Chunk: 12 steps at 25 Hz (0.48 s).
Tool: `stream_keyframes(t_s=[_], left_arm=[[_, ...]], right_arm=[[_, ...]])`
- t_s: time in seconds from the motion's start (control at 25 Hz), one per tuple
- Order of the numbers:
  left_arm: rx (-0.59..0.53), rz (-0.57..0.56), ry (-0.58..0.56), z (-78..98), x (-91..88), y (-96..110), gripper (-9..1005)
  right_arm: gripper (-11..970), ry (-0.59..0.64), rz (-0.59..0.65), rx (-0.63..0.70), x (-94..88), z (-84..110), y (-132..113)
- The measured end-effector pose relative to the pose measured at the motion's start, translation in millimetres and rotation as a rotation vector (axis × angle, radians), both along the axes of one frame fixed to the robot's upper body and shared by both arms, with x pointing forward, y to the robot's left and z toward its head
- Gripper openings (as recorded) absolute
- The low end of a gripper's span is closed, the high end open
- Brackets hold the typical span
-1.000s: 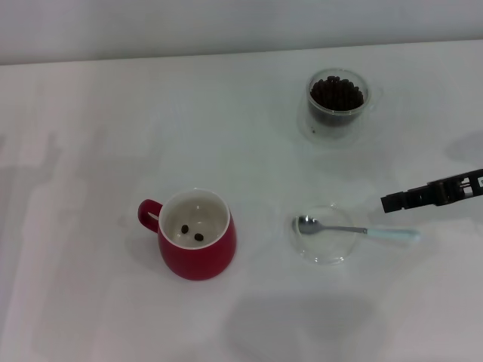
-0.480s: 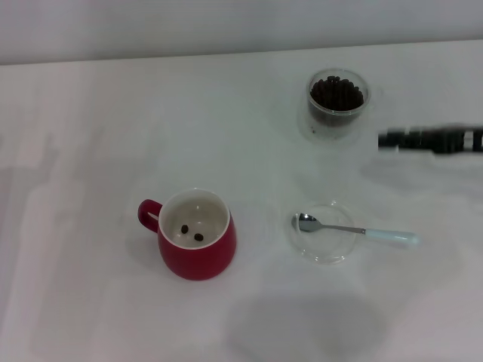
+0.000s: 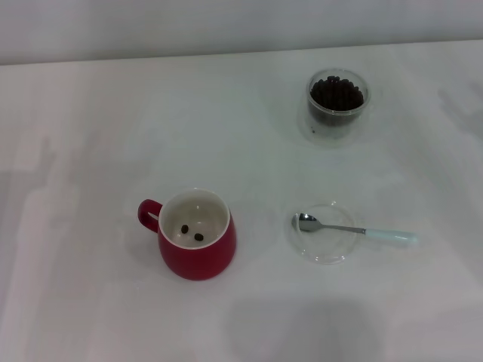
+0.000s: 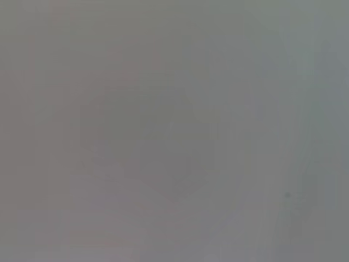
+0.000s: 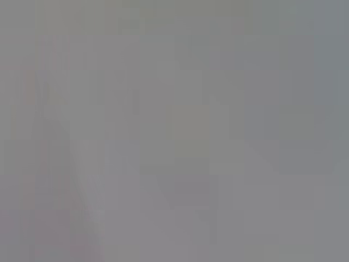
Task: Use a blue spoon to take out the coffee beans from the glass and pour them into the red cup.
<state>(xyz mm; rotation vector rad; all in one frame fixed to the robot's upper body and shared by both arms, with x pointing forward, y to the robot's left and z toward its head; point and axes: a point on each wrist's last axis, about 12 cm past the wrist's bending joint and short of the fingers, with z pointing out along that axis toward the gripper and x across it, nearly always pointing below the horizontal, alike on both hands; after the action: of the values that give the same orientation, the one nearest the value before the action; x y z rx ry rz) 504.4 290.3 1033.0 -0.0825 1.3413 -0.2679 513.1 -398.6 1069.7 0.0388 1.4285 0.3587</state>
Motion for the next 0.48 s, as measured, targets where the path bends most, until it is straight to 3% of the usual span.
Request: stream_keyframes(t_s=[0.24,0.48], left_arm=[[0.001,0.022,0.037,-6.0,-4.4,4.5,891],[0.005,0.027,0.126,-16.3,-3.2,4.3,891]], right_arm=[[807,-0.044,-0.206,-0.332,2.1,-22.1,21.7],[807,0.008,-0.36,-0.488,17.4,-30.9,38.5]])
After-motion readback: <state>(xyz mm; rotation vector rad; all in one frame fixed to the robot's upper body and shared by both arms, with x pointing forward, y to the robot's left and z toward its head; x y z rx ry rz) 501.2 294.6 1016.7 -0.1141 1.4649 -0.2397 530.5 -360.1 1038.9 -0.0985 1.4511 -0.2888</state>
